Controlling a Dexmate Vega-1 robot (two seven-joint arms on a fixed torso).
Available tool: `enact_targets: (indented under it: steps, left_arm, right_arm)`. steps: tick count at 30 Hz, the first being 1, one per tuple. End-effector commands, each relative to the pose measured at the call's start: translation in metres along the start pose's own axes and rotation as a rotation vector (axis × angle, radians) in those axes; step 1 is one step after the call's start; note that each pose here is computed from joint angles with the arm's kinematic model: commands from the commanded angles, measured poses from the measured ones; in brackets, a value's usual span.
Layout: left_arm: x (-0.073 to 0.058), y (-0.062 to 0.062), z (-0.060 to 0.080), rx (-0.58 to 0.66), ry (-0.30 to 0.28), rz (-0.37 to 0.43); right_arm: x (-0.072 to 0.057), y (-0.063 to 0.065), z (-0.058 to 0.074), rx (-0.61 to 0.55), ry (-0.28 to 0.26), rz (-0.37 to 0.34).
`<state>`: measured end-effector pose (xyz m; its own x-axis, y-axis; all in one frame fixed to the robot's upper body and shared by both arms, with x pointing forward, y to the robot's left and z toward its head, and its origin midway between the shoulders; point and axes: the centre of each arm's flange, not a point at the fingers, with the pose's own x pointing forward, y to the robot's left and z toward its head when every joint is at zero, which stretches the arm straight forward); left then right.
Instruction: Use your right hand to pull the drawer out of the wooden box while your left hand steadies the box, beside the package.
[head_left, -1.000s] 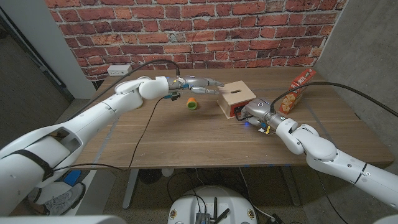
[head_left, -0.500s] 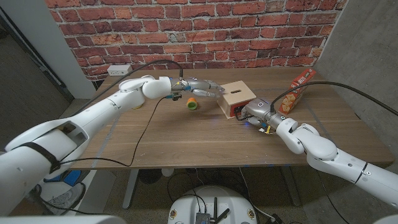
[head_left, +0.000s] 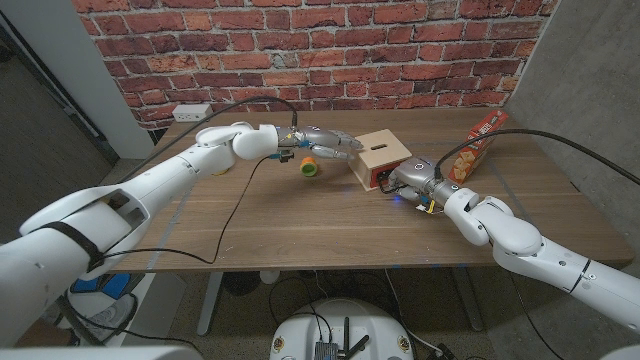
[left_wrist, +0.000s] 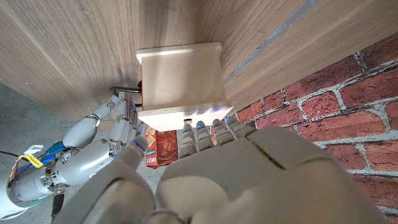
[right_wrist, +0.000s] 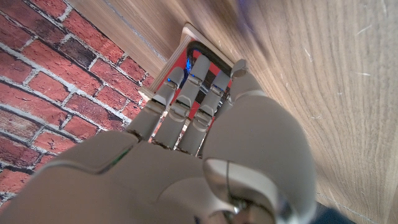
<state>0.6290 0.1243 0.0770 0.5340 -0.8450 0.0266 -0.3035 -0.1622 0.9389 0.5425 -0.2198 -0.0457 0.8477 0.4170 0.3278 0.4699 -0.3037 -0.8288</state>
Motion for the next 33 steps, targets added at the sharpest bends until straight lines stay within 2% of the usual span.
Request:
enact_targets:
  steps: [1, 23, 33]
  left_arm:
    - [0.0021, -0.0015, 0.0004, 0.005, -0.010, -0.007]
    - [-0.0003, -0.0069, -0.0027, 0.002, 0.009, -0.023]
    - [-0.0048, 0.0023, -0.0018, 0.031, 0.013, 0.026]
  right_arm:
    - [0.0009, 0.0002, 0.0004, 0.000, -0.001, 0.000]
    - [0.0005, -0.0002, -0.0006, -0.004, -0.005, -0.001]
    - [0.0011, -0.0006, 0.0007, -0.001, -0.005, -0.003]
